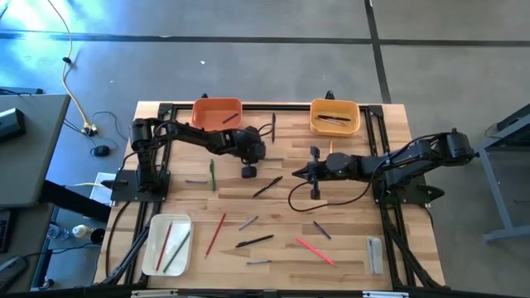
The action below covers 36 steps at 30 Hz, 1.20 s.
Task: Sort crayons/erasers/pens/pencils in bins
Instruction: Put the gray crayon into the orange bin
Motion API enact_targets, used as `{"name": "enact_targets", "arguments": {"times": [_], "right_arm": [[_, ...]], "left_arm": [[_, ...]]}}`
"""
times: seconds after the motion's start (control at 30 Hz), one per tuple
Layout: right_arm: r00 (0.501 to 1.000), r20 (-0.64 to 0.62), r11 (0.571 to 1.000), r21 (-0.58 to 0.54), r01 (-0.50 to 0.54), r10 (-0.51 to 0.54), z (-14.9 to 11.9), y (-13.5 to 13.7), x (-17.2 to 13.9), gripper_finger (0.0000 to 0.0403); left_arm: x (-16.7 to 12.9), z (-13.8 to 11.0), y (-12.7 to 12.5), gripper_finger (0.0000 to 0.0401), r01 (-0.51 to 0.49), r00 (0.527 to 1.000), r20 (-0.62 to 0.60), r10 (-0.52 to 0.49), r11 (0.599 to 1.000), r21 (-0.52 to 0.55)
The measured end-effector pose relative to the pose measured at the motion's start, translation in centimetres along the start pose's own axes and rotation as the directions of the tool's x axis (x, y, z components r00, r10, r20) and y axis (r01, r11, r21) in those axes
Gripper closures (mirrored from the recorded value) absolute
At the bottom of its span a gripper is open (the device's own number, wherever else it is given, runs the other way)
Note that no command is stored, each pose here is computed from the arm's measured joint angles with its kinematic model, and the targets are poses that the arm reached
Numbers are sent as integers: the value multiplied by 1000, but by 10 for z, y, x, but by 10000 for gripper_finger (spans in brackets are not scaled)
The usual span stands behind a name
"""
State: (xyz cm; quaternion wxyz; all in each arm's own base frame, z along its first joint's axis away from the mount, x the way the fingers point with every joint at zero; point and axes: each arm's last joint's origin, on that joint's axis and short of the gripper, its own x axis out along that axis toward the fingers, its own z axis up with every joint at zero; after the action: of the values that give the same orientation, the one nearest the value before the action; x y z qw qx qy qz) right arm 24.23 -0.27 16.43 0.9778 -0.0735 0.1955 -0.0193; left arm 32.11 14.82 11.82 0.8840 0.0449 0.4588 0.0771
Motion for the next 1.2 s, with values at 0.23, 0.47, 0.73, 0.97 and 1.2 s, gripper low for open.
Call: {"name": "enact_targets", "arguments": {"times": [0.23, 0.47, 0.73, 0.97, 1.2], "right_arm": [[1000, -4, 1000, 0, 0, 0, 0, 0, 0, 403], [1000, -5, 1000, 3, 4, -4, 0, 0, 0, 403], [1000, -4, 1000, 3, 4, -4, 0, 0, 0, 403], [1000, -4, 1000, 3, 3, -3, 0, 0, 0, 403], [1000, -4, 1000, 3, 1, -1, 0, 0, 0, 403]], "left_arm": [[0, -2, -1, 400, -10, 999, -36, 9, 1000, -19], [0, 4, 0, 366, -55, 998, 16, 56, 998, -32], [7, 1, 1, 308, 2, 999, 36, 0, 999, -44], [15, 2, 2, 289, -20, 997, 74, 23, 999, -36], [15, 1, 2, 335, -14, 998, 65, 16, 1000, -22]]}}
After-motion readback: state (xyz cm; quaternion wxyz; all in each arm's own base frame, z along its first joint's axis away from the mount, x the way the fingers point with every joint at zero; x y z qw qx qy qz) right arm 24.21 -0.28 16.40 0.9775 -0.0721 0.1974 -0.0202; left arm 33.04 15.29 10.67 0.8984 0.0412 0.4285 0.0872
